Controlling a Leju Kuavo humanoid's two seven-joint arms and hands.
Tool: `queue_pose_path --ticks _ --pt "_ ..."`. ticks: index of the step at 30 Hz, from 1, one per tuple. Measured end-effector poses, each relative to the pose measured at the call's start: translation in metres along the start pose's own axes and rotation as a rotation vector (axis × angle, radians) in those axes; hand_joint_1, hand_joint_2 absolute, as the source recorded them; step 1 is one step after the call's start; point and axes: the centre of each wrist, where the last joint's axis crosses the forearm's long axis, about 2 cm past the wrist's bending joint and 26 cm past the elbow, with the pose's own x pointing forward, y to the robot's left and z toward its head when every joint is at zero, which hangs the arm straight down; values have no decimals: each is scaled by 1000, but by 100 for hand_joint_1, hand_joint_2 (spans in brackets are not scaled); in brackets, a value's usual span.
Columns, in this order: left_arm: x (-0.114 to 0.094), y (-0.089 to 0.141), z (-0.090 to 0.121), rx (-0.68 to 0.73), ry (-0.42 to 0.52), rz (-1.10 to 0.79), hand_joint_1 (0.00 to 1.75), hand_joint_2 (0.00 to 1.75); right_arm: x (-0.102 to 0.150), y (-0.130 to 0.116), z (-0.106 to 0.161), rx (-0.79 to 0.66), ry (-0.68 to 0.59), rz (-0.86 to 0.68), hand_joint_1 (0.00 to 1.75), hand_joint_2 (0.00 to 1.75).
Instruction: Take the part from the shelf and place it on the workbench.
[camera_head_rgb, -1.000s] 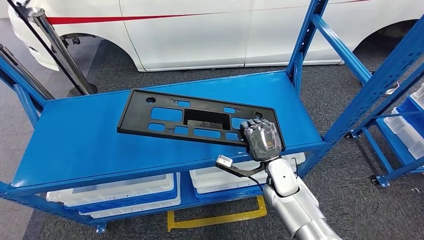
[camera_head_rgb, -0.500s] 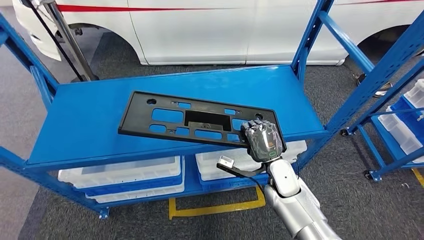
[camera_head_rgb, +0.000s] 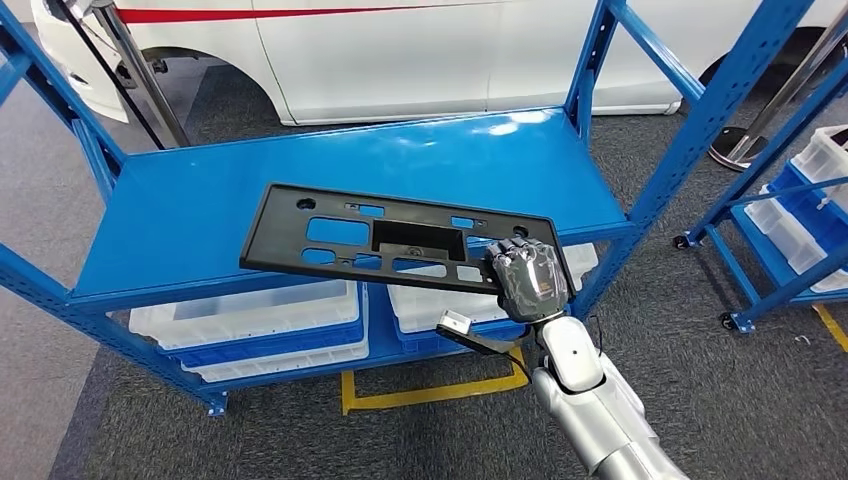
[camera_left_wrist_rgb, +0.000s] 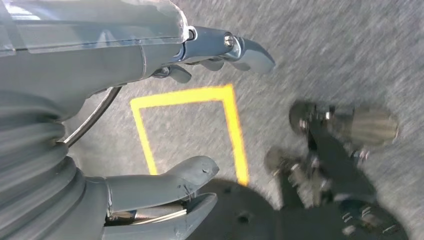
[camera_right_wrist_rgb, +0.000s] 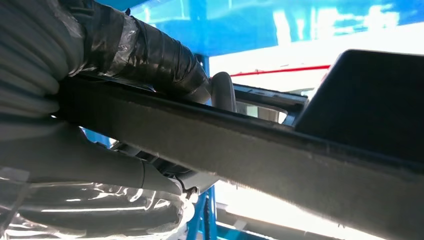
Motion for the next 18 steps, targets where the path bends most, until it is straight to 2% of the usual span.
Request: queue_pose_path --ticks 18 --pt "2 -6 0 -1 -4 15 0 175 -3 -1 -3 28 -6 -31 175 175"
